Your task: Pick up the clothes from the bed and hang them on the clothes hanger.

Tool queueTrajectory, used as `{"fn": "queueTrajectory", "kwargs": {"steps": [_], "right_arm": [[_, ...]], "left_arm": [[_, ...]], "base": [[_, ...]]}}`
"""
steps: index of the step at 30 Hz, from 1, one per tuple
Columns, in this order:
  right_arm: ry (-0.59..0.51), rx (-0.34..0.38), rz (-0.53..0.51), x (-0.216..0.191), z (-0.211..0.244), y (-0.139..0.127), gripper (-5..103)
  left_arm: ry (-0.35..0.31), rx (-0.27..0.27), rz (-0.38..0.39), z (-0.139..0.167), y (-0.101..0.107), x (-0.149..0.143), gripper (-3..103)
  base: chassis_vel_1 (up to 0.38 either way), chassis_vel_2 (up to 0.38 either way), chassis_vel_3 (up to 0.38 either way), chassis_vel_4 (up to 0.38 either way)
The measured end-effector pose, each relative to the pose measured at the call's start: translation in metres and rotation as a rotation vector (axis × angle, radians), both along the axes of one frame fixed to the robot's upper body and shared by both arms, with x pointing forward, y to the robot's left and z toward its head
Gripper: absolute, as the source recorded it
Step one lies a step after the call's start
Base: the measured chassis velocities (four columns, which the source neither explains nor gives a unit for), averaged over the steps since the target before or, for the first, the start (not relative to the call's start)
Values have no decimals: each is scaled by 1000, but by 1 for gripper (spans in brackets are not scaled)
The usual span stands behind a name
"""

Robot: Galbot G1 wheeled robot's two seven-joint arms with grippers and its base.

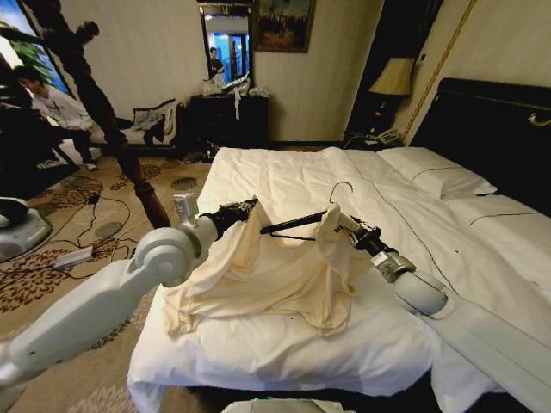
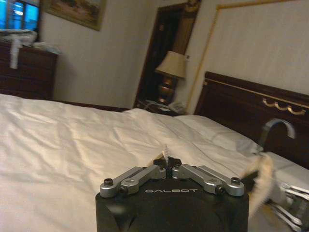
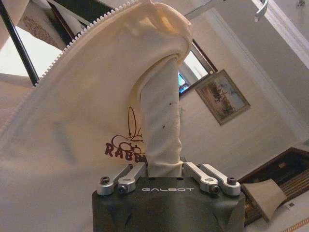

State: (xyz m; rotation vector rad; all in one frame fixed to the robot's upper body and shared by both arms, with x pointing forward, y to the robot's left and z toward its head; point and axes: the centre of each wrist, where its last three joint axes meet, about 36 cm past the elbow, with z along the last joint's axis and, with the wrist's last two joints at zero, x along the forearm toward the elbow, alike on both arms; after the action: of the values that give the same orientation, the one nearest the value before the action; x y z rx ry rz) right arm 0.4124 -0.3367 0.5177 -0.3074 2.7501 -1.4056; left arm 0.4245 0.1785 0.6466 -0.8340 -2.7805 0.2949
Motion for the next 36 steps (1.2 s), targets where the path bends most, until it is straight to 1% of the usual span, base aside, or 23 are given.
{"fn": "queueTrajectory", "kwargs": {"steps": [2,3,5,9,11,12,13,16,17,18,21,22,23,24,26,28,30,32,34,36], "right_arm": [[10,8,-9,6,-2,3,18],[10,8,-9,6,-2,3,18],[29,19,-33,13,-8,4,18],[53,38,-56,22,-18,5,18],[71,55,-52,25,-23,12,18],[71,55,-52,25,-23,12,18],[79,69,-41,29,-24,20,18],[72,93,-10,41,-22,41,18],[72,93,-10,41,-22,41,18],[70,97,-1,45,-21,47,18],[68,121,39,64,-20,75,18],[66,127,47,70,-20,82,18],[66,127,47,70,-20,82,18],[63,129,60,75,-19,90,18],[61,129,65,76,-18,92,18],[53,124,85,82,-14,102,18],[47,119,90,85,-12,104,18],[44,118,91,87,-11,105,18],[34,110,92,91,-8,106,18],[28,111,92,92,-6,107,18]], "left_arm": [[-4,9,-39,-5,-16,-3,0],[-4,9,-39,-5,-16,-3,0],[-3,23,-63,-9,-26,-6,0],[-6,48,-78,-10,-28,-10,0],[-20,68,-81,-11,-30,-8,0],[-20,68,-81,-11,-30,-8,0],[-31,84,-78,-13,-34,-2,0],[-55,101,-78,-13,-46,11,0],[-55,101,-78,-13,-46,11,0],[-61,103,-80,-12,-50,14,0],[-112,98,-115,5,-70,27,0],[-131,100,-122,12,-73,31,0],[-131,100,-122,12,-73,31,0],[-159,102,-127,23,-74,38,0],[-169,104,-127,27,-73,41,0],[-225,116,-117,54,-66,59,0],[-258,124,-122,73,-60,67,0],[-268,127,-127,78,-58,69,0],[-310,148,-148,98,-54,78,0],[-339,162,-159,111,-51,85,0]], "base": [[0,0,0,0],[0,0,0,0],[0,0,0,0],[0,0,0,0],[0,0,0,0],[0,0,0,0],[0,0,0,0],[0,0,0,0],[0,0,0,0],[0,0,0,0],[0,0,0,0],[0,0,0,0],[0,0,0,0],[0,0,0,0],[0,0,0,0],[0,0,0,0],[0,0,0,0],[0,0,0,0],[0,0,0,0],[0,0,0,0]]}}
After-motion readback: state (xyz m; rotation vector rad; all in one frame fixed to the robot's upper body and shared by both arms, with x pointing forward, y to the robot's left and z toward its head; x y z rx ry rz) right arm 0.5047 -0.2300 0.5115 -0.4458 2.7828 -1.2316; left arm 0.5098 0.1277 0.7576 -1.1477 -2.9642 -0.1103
